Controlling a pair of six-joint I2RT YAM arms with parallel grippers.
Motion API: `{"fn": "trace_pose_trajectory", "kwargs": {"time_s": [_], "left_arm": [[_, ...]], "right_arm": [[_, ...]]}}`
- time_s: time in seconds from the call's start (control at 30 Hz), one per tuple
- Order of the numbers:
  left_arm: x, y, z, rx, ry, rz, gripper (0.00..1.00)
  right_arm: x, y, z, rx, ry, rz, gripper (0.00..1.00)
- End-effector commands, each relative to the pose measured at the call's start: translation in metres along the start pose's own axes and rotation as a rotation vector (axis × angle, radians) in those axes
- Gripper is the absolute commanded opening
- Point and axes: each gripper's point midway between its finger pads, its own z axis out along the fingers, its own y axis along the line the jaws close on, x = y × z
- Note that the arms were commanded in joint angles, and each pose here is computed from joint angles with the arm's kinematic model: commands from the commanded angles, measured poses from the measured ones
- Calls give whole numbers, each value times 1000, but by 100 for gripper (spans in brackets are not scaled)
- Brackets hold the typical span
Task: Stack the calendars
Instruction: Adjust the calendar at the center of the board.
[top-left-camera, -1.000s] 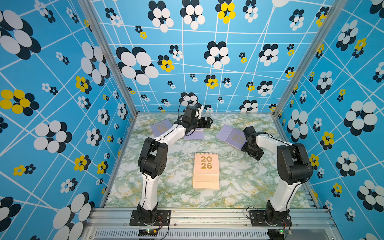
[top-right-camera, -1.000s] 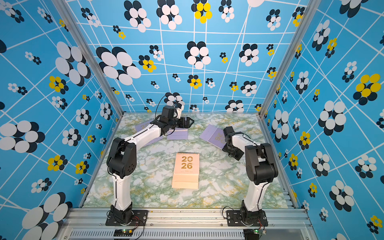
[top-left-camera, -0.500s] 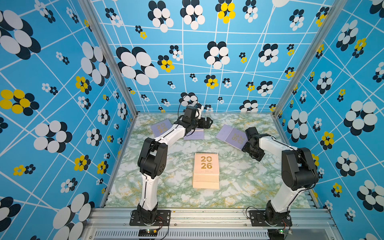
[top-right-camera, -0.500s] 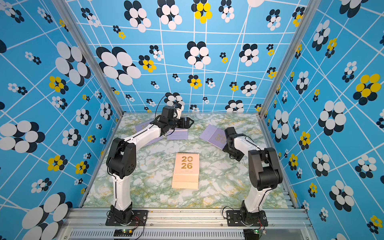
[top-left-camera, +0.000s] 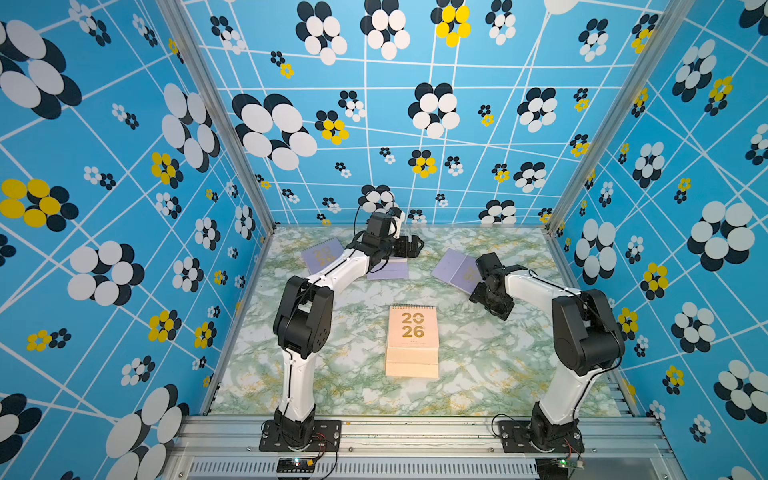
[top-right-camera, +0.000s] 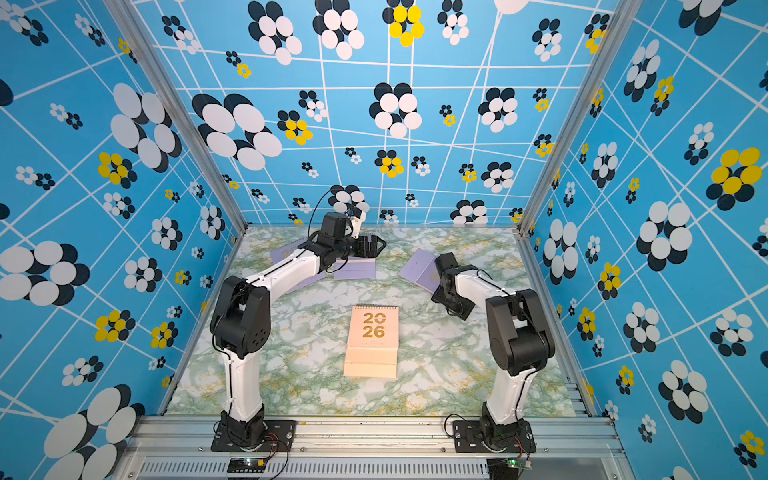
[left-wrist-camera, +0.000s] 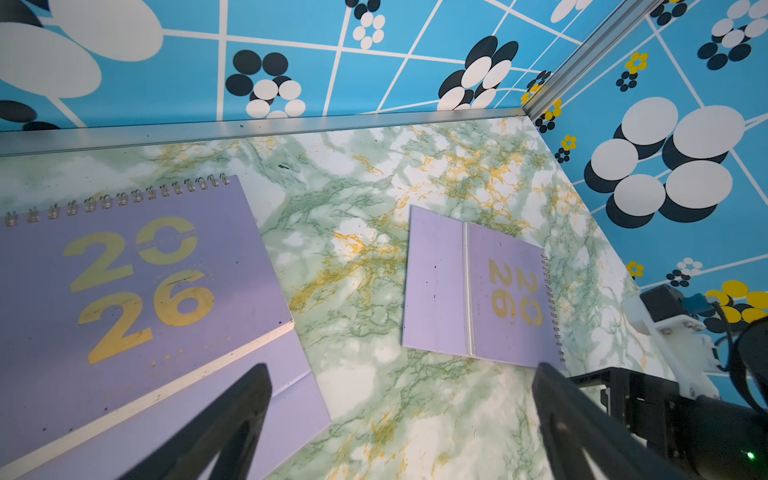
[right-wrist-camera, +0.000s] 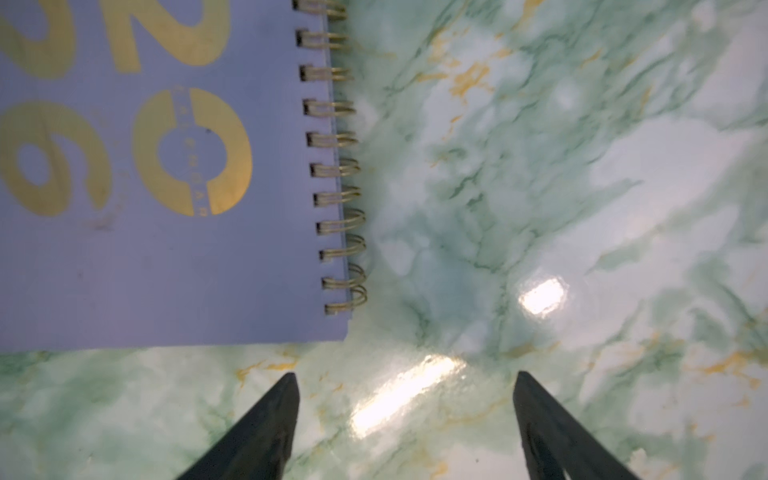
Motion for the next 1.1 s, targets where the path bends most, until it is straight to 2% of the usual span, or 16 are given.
{"fn": "trace_pose_trajectory", "kwargs": {"time_s": [0.0,0.37,0.77,0.83,1.07], "left_arm": [[-17,-4,-18,-2,-41,29,100],[-19,-1,-20,-4,-46,26,100],[-16,3,-17,2,-37,18,99],[-15,2,-16,5,-34,15,99],[-14,1,-16,13,-25,6,99]], "right_arm": [[2,3,4,17,24,13,83],[-15,-13,16,63,18,49,83],[-54,-32,17,98,-34,86,83],[-69,-41,20,111,-44,112,83],[-100,-37,29,132,-58,121,83]]}}
